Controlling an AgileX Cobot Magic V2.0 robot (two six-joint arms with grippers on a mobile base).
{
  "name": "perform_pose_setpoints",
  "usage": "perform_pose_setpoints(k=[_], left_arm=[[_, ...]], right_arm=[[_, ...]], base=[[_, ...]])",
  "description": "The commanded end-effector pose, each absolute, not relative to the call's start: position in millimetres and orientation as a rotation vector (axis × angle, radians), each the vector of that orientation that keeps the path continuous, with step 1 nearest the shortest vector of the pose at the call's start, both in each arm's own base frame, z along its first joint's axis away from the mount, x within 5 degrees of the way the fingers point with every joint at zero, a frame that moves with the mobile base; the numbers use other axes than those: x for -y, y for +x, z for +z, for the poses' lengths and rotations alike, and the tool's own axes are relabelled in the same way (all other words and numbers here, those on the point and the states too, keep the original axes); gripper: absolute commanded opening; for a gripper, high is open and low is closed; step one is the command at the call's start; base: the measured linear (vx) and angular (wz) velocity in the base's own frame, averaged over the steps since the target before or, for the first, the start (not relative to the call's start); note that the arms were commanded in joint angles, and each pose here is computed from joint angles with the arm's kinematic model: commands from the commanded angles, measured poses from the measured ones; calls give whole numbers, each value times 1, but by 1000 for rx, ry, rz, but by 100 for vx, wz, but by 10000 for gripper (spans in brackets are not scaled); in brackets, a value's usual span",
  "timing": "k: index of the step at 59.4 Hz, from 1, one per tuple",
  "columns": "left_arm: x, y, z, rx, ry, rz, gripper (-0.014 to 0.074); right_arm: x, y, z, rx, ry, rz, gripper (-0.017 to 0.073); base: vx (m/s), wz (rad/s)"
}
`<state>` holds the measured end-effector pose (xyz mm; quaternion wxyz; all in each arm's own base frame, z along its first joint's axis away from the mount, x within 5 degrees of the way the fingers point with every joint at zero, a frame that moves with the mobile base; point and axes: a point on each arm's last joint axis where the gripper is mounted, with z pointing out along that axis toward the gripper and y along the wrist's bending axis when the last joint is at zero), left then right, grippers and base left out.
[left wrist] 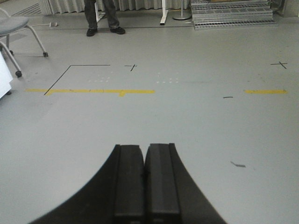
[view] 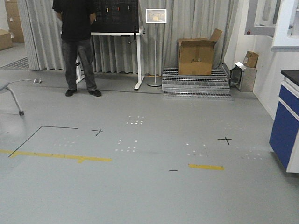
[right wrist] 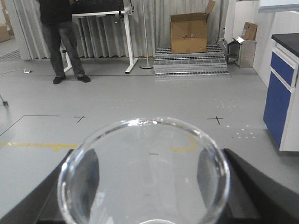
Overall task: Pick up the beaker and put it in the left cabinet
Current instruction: 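Drive the base across the lab to the white cabinet, holding the beaker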
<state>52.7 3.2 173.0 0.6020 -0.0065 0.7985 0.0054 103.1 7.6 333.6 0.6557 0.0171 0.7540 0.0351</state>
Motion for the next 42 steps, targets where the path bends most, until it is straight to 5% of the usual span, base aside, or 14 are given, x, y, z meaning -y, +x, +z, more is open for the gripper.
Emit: perform_pose_setpoints(k=[1, 42], left_arm=[[-2, 53, 185, -1750, -2, -4, 4], [-2, 53, 185, -1750, -2, -4, 4]], right_arm=[[-10, 104, 347, -1642, -17, 77, -3], [-10, 104, 347, -1640, -20, 72, -3]], base=[[74, -3], [74, -8]])
